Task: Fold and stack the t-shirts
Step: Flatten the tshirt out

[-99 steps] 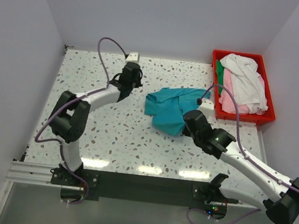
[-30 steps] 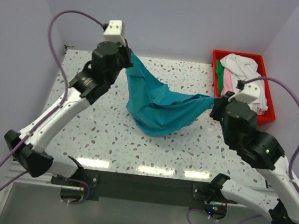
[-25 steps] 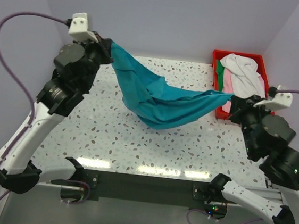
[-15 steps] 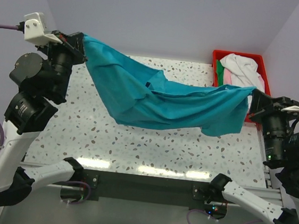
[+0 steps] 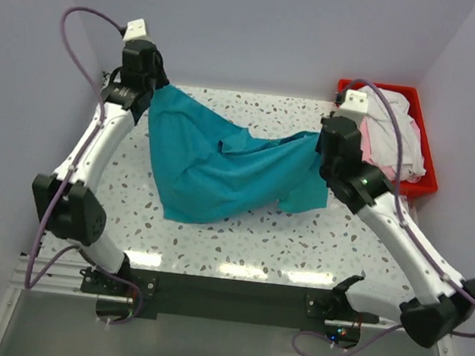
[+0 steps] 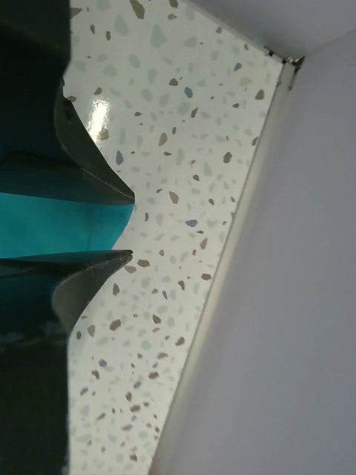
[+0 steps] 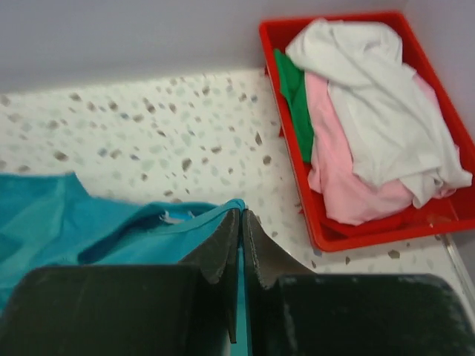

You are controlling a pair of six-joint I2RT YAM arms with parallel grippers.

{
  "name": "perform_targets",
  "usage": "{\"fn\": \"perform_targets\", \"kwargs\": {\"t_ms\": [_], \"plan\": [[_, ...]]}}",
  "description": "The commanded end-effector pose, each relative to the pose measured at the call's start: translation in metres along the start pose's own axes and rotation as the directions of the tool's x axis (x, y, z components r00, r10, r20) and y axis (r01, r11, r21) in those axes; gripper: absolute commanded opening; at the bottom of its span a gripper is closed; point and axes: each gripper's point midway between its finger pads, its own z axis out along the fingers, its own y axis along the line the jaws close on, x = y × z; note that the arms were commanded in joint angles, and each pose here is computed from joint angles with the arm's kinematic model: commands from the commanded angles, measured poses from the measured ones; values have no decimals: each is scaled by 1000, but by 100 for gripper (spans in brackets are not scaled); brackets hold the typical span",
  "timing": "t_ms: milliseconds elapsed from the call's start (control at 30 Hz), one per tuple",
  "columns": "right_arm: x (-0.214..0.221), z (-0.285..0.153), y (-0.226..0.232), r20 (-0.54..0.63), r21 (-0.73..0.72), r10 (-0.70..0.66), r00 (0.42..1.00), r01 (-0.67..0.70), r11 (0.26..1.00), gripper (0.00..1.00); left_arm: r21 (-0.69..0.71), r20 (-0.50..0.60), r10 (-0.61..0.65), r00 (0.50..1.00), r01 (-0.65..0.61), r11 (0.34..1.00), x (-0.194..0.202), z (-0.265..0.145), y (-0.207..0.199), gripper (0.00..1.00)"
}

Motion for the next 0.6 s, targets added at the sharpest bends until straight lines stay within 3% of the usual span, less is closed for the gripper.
{"fn": "perform_targets", "kwargs": {"t_ms": [0,33,67,100,167,200,233,267,300,333,367,400,433,467,533,567], "plan": [[81,55,4,-212,17,57,976,-55,998,5,79,-121,-35,992,44,996,44,60,-9,40],[96,67,5,-256,21,58,965,-54,998,14,64,-202,-12,979,25,998,75,81,-6,49],[129,90,0,-342,58,43,939,-25,998,20,61,-215,-14,976,28,998,78,85,-7,59],[137,96,3,-377,54,48,925,-29,998,39,64,-217,-20,976,35,997,77,87,-9,66],[154,105,7,-430,50,46,902,-27,998,58,79,-191,-66,979,82,993,65,77,-14,80],[159,106,7,-443,54,50,895,-29,998,74,69,-206,-79,975,95,993,73,71,-11,81],[161,106,7,-446,54,56,894,-35,998,79,37,-191,-132,973,141,989,63,55,-6,81],[162,104,6,-447,59,63,892,-41,997,83,10,-196,-161,967,166,986,66,44,-2,81],[164,99,2,-458,67,64,887,-37,997,85,-28,-247,-166,955,164,986,99,32,7,81],[166,95,-1,-467,78,68,882,-35,996,86,-61,-185,-238,954,231,971,83,9,15,82],[167,92,-2,-472,79,71,879,-38,996,86,-89,-187,-273,944,261,961,94,-4,22,81],[173,83,-8,-481,92,82,873,-43,995,86,-139,-241,-316,918,290,947,139,-19,32,78],[177,77,-11,-485,93,85,870,-46,995,86,-131,-200,-352,914,331,934,134,-43,37,77],[195,68,-17,-512,102,87,854,-40,994,86,-195,-249,-358,900,315,929,179,-57,55,72],[198,54,-22,-502,99,114,857,-74,992,85,-183,-256,-400,880,363,914,199,-89,50,66],[219,45,-25,-539,99,116,835,-75,992,84,-203,-278,-405,871,359,911,216,-99,53,64]]}}
